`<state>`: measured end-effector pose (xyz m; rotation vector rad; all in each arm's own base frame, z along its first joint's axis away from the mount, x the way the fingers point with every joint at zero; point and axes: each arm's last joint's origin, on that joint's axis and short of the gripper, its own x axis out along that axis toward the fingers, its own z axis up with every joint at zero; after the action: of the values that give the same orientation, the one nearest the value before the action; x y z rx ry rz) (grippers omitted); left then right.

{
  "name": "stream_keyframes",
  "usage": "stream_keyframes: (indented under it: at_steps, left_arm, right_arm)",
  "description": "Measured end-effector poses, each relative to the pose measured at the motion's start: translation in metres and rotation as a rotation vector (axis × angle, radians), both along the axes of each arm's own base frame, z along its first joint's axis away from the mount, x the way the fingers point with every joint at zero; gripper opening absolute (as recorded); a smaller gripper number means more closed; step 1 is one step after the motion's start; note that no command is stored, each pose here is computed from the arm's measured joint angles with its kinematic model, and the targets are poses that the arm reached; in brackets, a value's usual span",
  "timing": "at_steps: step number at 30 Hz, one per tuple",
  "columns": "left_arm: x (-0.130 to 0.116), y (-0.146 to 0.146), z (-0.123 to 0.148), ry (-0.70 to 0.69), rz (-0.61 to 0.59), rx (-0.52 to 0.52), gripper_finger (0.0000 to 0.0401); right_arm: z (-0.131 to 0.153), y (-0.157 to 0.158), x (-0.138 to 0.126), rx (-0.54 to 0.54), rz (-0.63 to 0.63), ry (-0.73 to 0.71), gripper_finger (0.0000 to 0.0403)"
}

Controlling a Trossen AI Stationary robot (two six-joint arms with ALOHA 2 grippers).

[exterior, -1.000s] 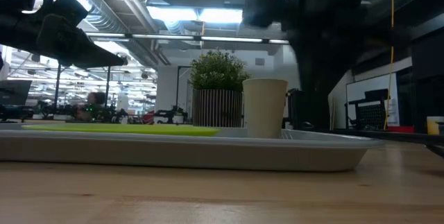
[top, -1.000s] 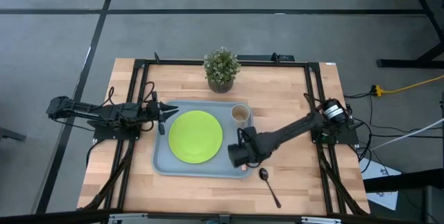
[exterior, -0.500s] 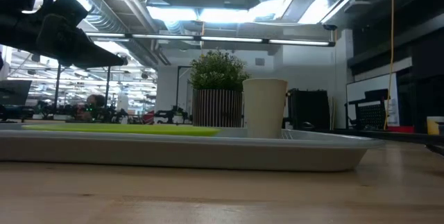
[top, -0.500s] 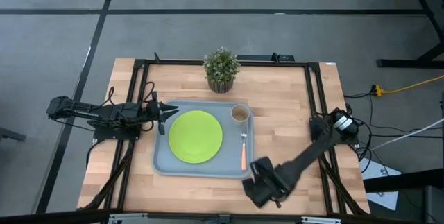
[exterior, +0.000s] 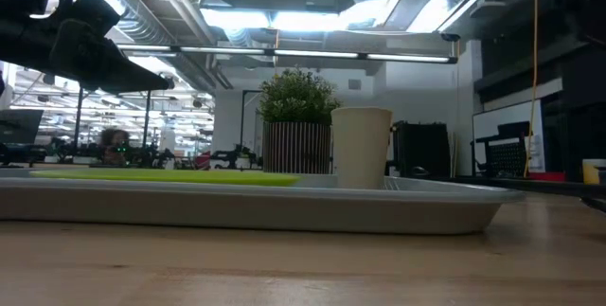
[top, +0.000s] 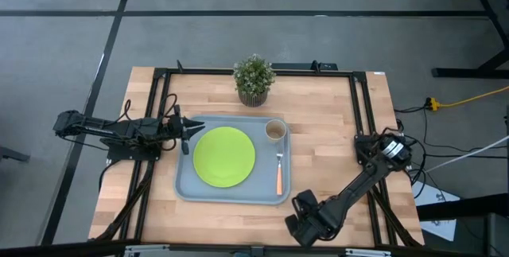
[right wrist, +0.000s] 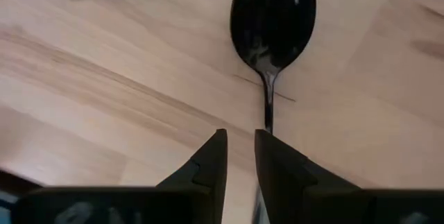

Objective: Pick and place plate/cup/fork/spoon on tray
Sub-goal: Put the black spoon on the gray serving tray to the left of the orange fork

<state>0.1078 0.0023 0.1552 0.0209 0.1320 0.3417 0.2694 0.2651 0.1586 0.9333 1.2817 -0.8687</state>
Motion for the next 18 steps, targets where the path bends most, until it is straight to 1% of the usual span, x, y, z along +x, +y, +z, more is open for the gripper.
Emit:
stream_keyframes:
  at_steps: [9, 18]
  left_arm:
    - [0.000, 0.000, 0.000, 0.000, 0.000, 0.000, 0.0053]
    - [0.000, 0.000, 0.000, 0.000, 0.000, 0.000, 0.0053]
  right_arm:
    - [-0.012, -0.003, 0.002, -0.045, 0.016, 0.048, 0.0078]
    - [-0.020, -0.002, 0.002, -0.048, 0.018, 0.079, 0.0078]
